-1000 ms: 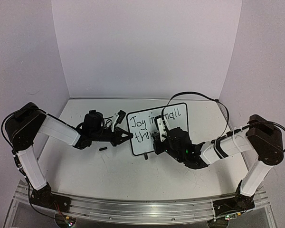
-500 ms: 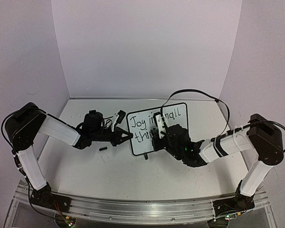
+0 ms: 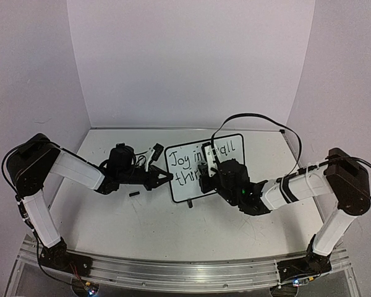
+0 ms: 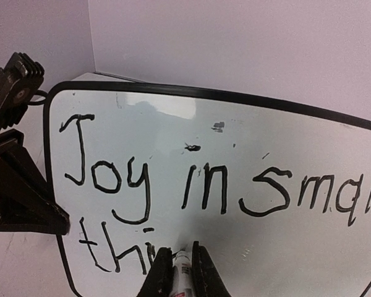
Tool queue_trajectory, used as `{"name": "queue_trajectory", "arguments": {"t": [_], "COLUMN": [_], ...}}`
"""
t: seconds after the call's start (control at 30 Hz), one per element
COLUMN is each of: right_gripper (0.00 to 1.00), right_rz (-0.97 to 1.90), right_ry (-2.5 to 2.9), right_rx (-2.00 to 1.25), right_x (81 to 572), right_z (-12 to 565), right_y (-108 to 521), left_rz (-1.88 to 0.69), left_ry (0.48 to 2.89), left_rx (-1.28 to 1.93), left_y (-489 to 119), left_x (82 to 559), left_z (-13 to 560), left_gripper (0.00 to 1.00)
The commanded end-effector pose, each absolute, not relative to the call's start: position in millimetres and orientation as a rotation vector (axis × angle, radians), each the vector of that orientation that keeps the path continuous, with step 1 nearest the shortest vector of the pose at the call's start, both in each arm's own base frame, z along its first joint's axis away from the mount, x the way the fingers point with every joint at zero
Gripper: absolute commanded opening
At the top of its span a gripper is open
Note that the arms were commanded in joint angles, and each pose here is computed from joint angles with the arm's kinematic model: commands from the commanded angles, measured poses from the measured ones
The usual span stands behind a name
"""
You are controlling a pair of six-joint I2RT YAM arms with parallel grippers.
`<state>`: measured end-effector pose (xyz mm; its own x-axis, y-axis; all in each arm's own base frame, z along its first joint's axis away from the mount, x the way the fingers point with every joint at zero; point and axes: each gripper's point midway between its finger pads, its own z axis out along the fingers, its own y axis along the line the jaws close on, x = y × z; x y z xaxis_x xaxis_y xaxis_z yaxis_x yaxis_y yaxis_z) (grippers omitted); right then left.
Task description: Write a sentence on the whiteboard
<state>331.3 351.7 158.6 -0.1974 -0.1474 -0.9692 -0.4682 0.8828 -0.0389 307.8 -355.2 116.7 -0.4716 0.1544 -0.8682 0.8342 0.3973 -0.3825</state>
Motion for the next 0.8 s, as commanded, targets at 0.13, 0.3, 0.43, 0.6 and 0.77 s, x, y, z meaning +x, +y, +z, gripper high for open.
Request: {"name": "queue_trajectory", "arguments": {"t": [0.13, 0.3, 0.43, 0.6, 0.77], "right_gripper": [0.00, 0.00, 0.00, 0.00, 0.00], "right_rz": [0.279, 0.284, 0.293, 0.298, 0.292], "right_ry": [1.720, 1.758, 1.787, 1.820, 1.836], "right_rx": [-0.367, -0.385, -0.394, -0.401, -0.407], "right_x": [345, 341, 337, 334, 331], "right_z": [185, 168, 156, 142, 135], "right_y": [334, 333, 332, 329, 326], "left_rz": [-0.961, -0.958, -0.959, -0.960, -0.960], "left_ry": [1.942, 1.941, 1.944, 1.944, 1.944], "left_rx": [0.843, 0.841, 0.841, 0.841, 0.841], "left_y": [-338, -338, -338, -338, -338], "left_x": [319, 319, 319, 319, 319], "left_z": [99, 99, 98, 98, 98], "left_gripper": [0.00, 0.00, 0.00, 0.00, 0.00]}}
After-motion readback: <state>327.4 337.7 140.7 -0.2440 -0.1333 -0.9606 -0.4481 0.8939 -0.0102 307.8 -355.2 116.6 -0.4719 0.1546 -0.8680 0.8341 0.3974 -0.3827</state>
